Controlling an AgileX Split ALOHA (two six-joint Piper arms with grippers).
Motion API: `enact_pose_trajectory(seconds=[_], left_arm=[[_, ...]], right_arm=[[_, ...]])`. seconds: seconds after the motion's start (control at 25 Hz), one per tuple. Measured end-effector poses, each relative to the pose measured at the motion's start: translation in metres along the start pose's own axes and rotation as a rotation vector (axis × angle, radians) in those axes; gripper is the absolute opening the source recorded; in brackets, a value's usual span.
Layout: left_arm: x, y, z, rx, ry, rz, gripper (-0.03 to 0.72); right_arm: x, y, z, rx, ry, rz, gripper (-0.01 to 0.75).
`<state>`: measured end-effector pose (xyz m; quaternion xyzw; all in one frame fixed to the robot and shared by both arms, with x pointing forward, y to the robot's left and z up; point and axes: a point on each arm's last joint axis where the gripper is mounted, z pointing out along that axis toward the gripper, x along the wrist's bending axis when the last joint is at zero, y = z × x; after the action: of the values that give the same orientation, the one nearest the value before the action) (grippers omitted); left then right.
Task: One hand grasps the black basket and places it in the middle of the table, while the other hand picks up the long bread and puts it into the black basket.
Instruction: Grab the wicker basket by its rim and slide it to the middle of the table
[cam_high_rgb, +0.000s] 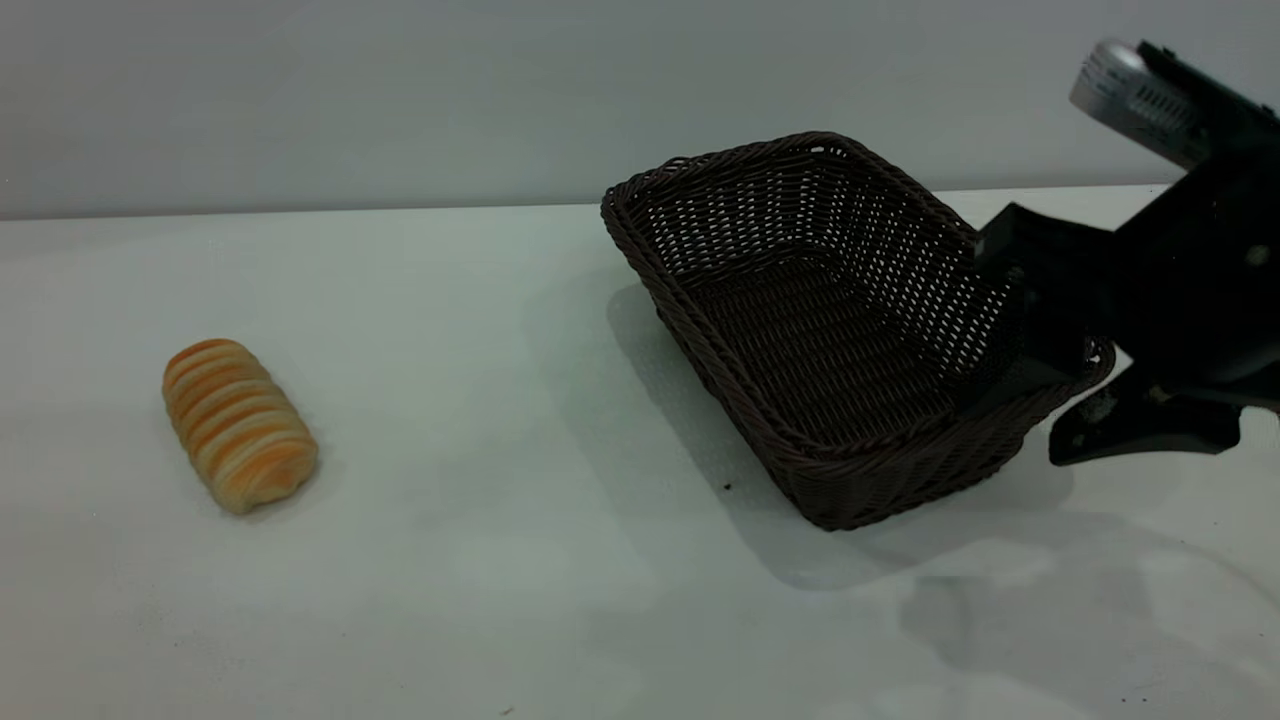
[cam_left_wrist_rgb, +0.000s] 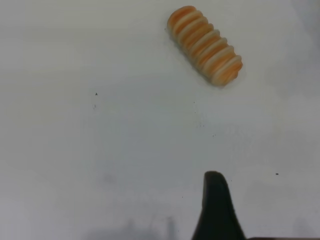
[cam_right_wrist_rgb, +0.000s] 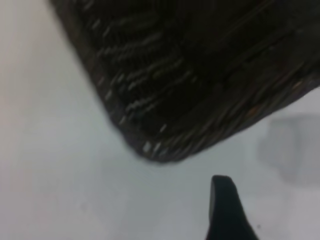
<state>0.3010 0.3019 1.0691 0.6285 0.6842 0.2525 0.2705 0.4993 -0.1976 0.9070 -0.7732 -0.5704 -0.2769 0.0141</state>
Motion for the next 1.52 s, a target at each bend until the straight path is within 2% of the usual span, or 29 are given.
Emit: enact_pose_trajectory(seconds=[0.2, 0.44, 0.64, 1.52], left_arm=[[0.000, 0.000, 0.000, 0.001, 0.000, 0.000, 0.539], [0.000, 0.000, 0.000, 0.003, 0.001, 0.000, 0.539], [0.000, 0.000, 0.000, 0.003, 0.001, 0.000, 0.539], [0.000, 0.000, 0.000, 0.003, 0.001, 0.000, 0.539]], right_arm=[[-0.007, 0.004, 0.016, -0.023, -0.054, 0.061, 0.474], [-0.001, 0.015, 0.028, -0.019, -0.045, 0.067, 0.474], [-0.006, 0.015, 0.041, -0.011, -0.072, 0.109, 0.474], [0.004, 0.025, 0.051, -0.005, -0.024, 0.220, 0.449]])
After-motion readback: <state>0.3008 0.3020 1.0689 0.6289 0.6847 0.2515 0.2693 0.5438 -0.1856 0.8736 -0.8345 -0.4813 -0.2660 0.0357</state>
